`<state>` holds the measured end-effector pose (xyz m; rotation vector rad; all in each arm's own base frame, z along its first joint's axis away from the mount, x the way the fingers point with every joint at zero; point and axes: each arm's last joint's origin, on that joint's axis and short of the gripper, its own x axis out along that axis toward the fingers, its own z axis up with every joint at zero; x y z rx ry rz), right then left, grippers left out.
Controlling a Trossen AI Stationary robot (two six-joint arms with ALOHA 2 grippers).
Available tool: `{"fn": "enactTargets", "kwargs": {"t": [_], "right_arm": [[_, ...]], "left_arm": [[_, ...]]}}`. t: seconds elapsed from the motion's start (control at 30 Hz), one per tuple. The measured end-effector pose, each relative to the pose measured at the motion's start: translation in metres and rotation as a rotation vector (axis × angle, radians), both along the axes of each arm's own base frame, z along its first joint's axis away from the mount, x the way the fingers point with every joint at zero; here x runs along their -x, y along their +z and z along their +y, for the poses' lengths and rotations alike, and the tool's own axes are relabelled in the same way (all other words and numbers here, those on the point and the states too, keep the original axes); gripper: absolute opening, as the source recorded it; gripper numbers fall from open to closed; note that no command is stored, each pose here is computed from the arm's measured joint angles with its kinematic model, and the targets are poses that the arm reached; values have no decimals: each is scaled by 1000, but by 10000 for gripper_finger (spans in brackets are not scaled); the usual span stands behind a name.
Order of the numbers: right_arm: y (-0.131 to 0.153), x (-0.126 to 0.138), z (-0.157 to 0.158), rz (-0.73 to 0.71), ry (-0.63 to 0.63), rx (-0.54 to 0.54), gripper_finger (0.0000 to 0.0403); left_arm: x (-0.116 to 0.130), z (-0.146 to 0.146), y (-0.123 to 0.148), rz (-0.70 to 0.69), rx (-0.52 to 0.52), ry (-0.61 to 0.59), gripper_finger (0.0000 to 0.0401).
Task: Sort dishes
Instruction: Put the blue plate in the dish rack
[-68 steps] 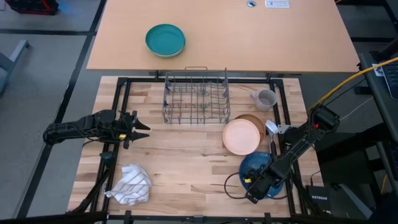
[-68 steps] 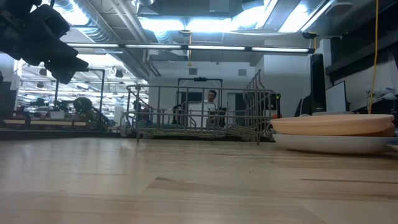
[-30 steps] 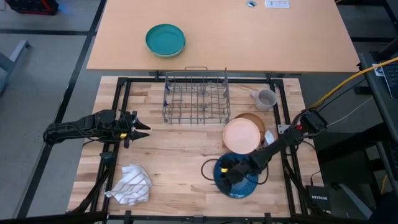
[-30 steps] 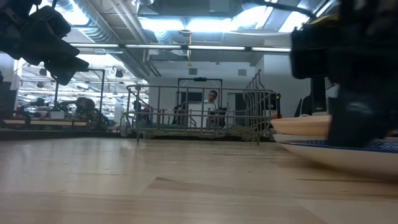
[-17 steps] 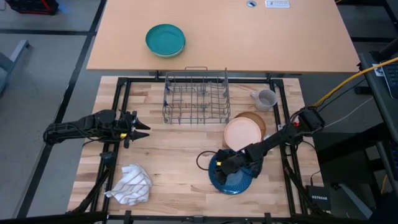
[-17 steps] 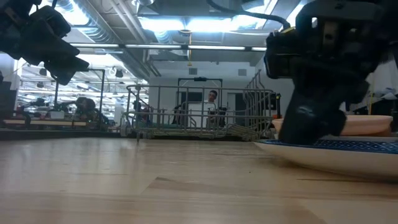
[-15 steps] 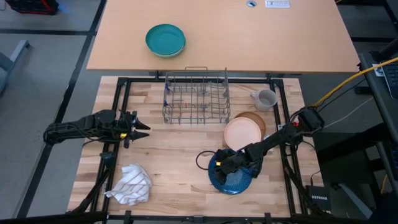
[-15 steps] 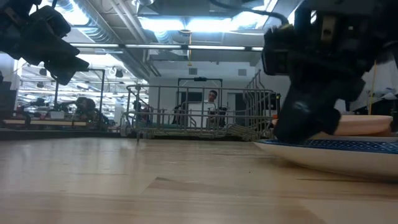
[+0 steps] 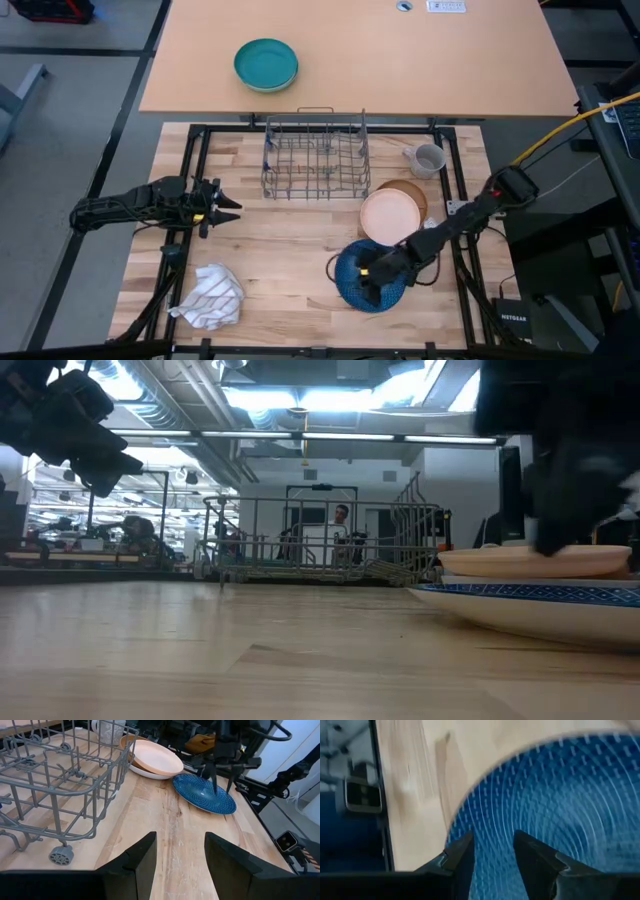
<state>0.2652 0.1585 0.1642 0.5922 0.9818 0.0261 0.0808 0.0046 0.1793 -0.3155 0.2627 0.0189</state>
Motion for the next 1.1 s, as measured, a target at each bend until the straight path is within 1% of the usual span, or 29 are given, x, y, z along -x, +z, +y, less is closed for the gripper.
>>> {"fn": "enactTargets", "kwargs": {"t": [0.2,0.43,0.57,0.87,0.93,1.1], "right_arm": [[10,33,8,162,11,13,144],[7,65,17,385,-10,34,144],[5,78,21,494,-37,24,144],[4,95,32,622,-63,-17,144],[4,98,33,635,-76,-16,144],[4,99,34,596,-135,8,144]], "left_arm": [[0,0,0,3,0,0,155],[0,0,0,2,0,0,155],[0,0,0,1,0,0,155],[0,0,0,1,6,0,155],[0,0,0,2,34,8,155],[0,0,0,5,182,47,155]]}}
